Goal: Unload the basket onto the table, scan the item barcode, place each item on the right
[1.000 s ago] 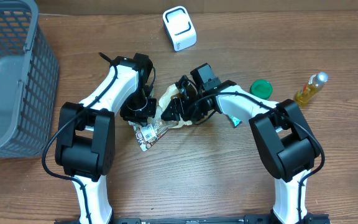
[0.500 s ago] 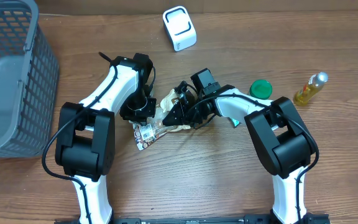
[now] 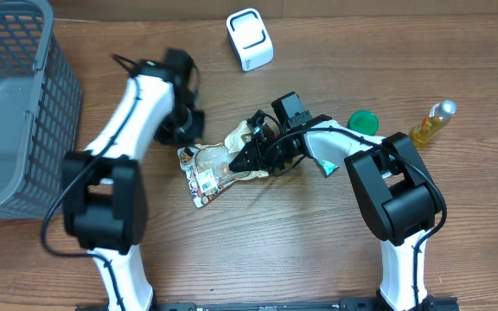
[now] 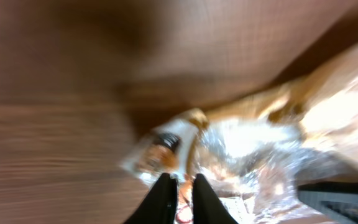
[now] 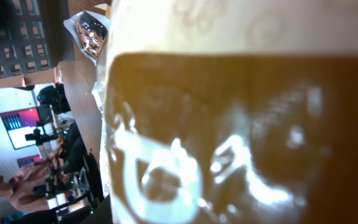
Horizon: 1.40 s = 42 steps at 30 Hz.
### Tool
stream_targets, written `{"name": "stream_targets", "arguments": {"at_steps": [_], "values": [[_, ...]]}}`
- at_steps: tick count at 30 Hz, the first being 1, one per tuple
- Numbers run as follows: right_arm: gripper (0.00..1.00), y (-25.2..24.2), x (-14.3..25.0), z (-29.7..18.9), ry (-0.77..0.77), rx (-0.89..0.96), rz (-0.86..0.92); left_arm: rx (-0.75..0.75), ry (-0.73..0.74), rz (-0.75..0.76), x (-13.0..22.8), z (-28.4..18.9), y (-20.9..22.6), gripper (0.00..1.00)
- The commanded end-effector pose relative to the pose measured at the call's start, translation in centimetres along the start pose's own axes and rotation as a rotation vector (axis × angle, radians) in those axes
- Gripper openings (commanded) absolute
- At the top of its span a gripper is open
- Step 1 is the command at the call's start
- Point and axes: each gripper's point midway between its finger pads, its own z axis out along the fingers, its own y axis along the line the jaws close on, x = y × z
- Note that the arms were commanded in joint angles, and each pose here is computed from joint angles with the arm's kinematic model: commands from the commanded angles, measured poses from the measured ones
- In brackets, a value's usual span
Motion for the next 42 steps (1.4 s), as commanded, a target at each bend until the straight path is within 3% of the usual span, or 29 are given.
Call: {"name": "stream_targets", "arguments": {"at_steps": [1, 2, 5, 6, 10, 16, 25, 29, 38, 42], "values": [[0.26, 3.9, -1.9, -2.2, -0.062, -0.048, -0.182, 0.024, -0.216, -0.058, -3.5, -6.4, 2.3, 0.19], [0.25, 4.3, -2.2, -2.6, -0.079, -0.036, -0.209, 0.025, -0.238, -0.072, -4.0, -6.7, 2.9, 0.28], [0.23, 5.0, -3.0, -4.0, -0.135, 0.03, -0.281, 0.023, -0.259, -0.106, -4.7, -6.7, 4.4, 0.96], [0.23, 5.2, -3.4, -4.6, -0.16, 0.064, -0.301, 0.022, -0.255, -0.117, -4.6, -6.7, 4.9, 1.0], [0.23, 6.1, -3.8, -6.4, -0.205, 0.133, -0.388, 0.021, -0.262, -0.129, -4.7, -6.8, 5.4, 0.99], [0.23, 5.8, -3.7, -7.3, -0.219, 0.198, -0.376, 0.021, -0.261, -0.128, -4.7, -6.8, 5.4, 1.0], [0.23, 4.3, -0.8, -7.0, -0.099, 0.234, -0.356, 0.021, -0.261, -0.128, -4.7, -6.8, 5.4, 0.99], [0.23, 1.8, 0.5, -7.5, -0.041, 0.359, -0.349, 0.021, -0.262, -0.128, -4.7, -6.8, 5.4, 1.0], [0.23, 1.3, -1.7, -10.6, -0.082, 0.565, -0.352, 0.021, -0.262, -0.128, -4.7, -6.8, 5.4, 1.0], [0.24, 3.7, -3.3, -13.2, -0.091, 0.625, -0.438, 0.021, -0.261, -0.128, -4.7, -6.8, 5.4, 1.0]]}}
